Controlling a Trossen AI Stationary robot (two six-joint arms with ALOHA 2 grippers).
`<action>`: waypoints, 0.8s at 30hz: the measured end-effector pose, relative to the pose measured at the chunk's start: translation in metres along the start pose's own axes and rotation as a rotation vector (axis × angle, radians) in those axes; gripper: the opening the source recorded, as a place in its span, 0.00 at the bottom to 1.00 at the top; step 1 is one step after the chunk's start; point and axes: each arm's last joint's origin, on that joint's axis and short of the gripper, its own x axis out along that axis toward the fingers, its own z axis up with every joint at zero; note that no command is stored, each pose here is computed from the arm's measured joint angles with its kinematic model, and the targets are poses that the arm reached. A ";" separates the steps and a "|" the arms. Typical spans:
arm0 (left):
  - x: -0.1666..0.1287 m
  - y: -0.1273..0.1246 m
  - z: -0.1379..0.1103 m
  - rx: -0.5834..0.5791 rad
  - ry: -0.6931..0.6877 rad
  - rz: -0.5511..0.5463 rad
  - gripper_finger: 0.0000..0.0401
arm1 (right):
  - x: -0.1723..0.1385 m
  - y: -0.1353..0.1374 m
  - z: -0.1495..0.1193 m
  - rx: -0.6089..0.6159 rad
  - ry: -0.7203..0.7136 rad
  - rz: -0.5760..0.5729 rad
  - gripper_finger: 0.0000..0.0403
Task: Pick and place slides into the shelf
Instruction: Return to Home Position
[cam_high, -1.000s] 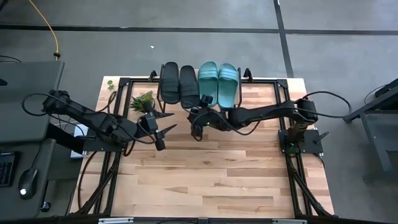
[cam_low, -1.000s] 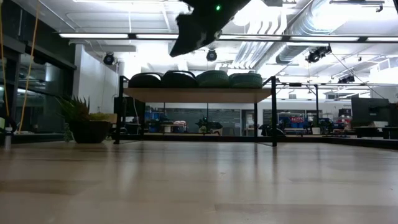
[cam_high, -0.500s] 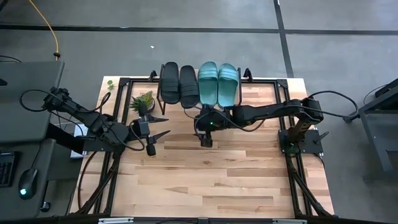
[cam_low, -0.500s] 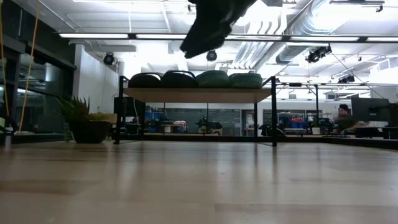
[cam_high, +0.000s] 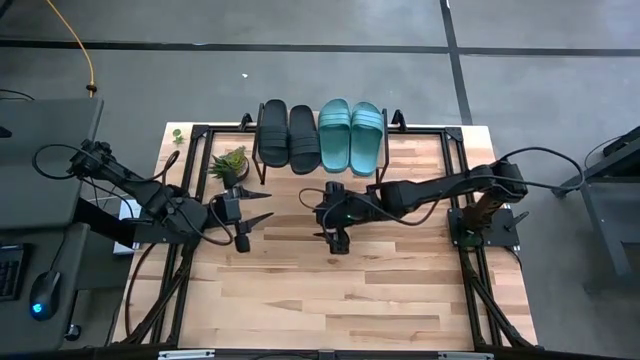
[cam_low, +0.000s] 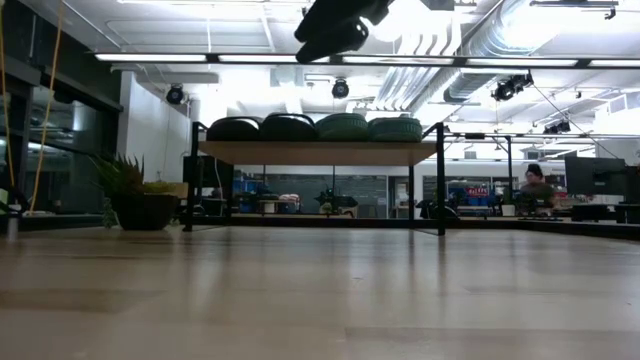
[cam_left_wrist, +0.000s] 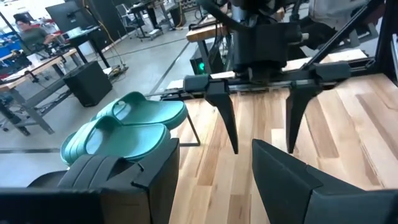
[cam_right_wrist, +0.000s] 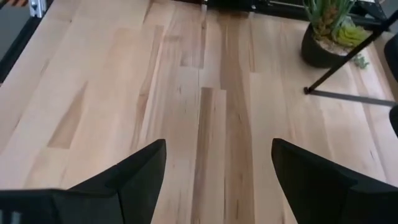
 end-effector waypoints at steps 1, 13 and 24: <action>0.000 0.000 0.000 -0.002 -0.002 0.000 0.46 | 0.000 0.001 0.000 0.006 -0.001 -0.004 0.70; 0.001 -0.002 -0.001 0.005 0.005 -0.027 0.46 | 0.001 -0.004 0.001 0.054 -0.006 -0.042 0.70; 0.001 -0.002 -0.001 0.005 0.006 -0.035 0.46 | 0.002 -0.018 -0.001 0.160 -0.005 -0.068 0.70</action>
